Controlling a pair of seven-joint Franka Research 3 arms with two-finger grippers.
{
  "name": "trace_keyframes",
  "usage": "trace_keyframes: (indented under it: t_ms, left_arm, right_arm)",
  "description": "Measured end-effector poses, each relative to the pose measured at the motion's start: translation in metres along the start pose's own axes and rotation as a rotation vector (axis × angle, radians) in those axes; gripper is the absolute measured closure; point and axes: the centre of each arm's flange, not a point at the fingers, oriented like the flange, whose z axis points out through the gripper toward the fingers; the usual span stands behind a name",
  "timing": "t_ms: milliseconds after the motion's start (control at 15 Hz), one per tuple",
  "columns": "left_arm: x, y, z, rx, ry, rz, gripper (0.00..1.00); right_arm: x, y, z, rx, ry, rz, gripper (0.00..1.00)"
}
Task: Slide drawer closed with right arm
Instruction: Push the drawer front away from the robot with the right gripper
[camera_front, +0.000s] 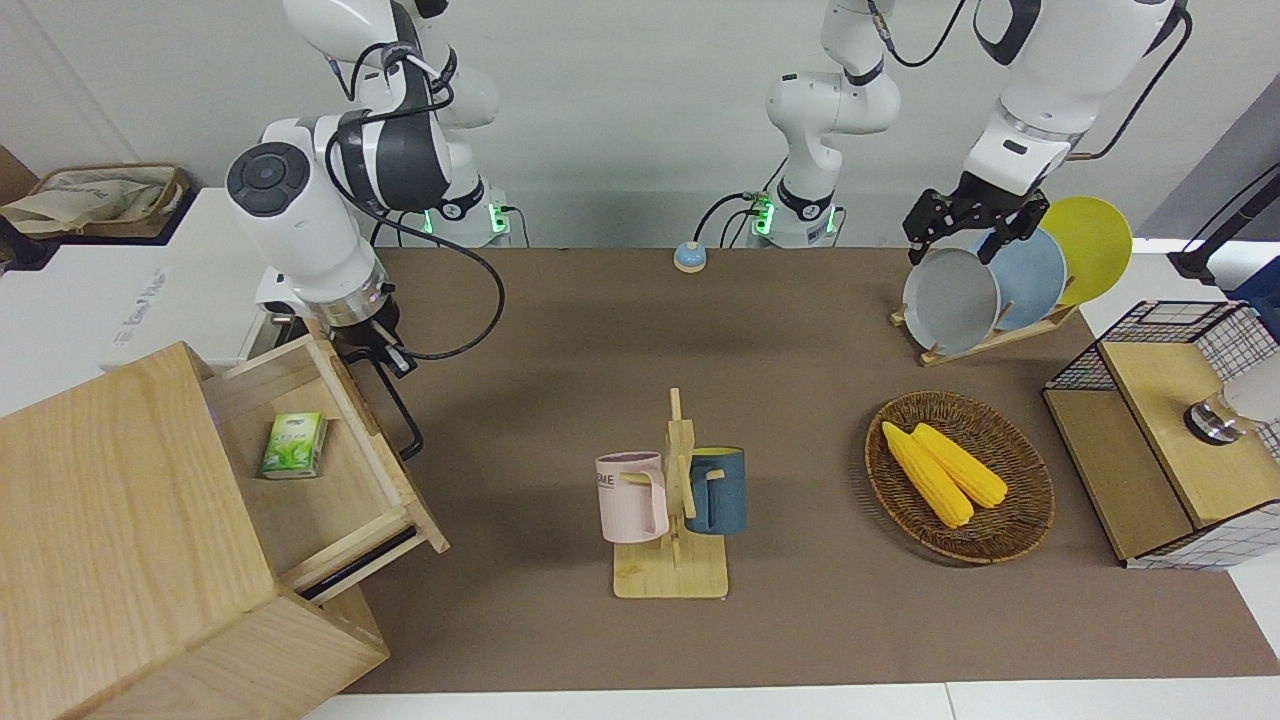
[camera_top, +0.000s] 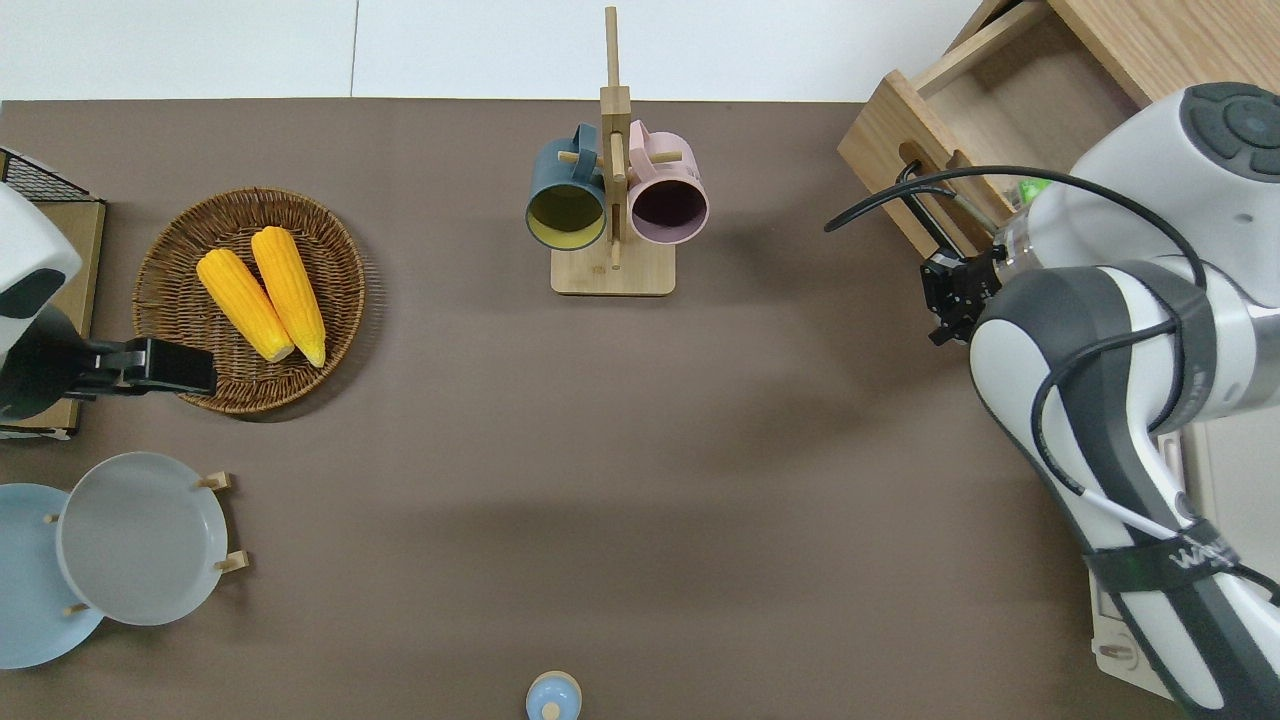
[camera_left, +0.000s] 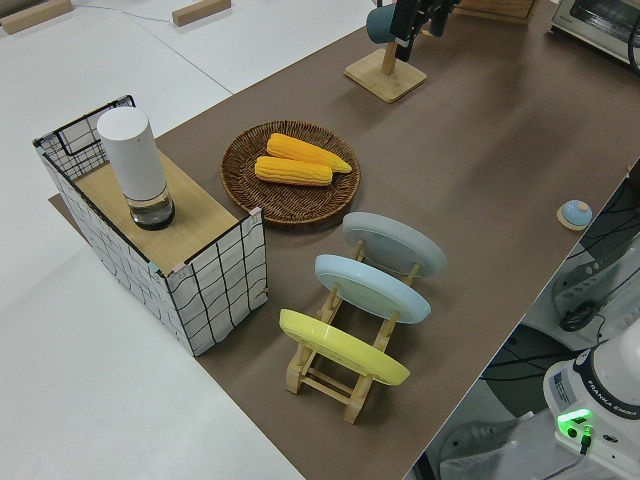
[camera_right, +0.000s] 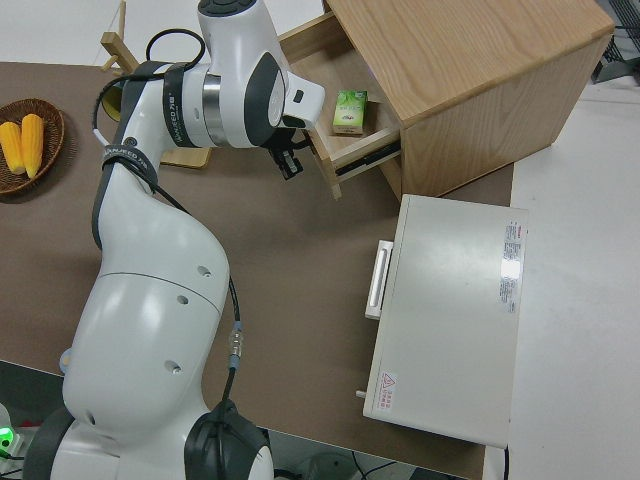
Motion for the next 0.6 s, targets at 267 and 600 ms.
trace_keyframes:
  t_ms: [267,600]
  left_arm:
    - [0.000,0.000,0.000,0.000,0.000,0.000,0.00]
    - [0.000,0.000,0.000,0.000,0.000,0.000,0.00]
  right_arm:
    - [0.018,0.004,-0.005,0.012,0.012,0.012,0.99]
    - [0.039,0.004,-0.011,0.028,0.028,0.023,0.99]
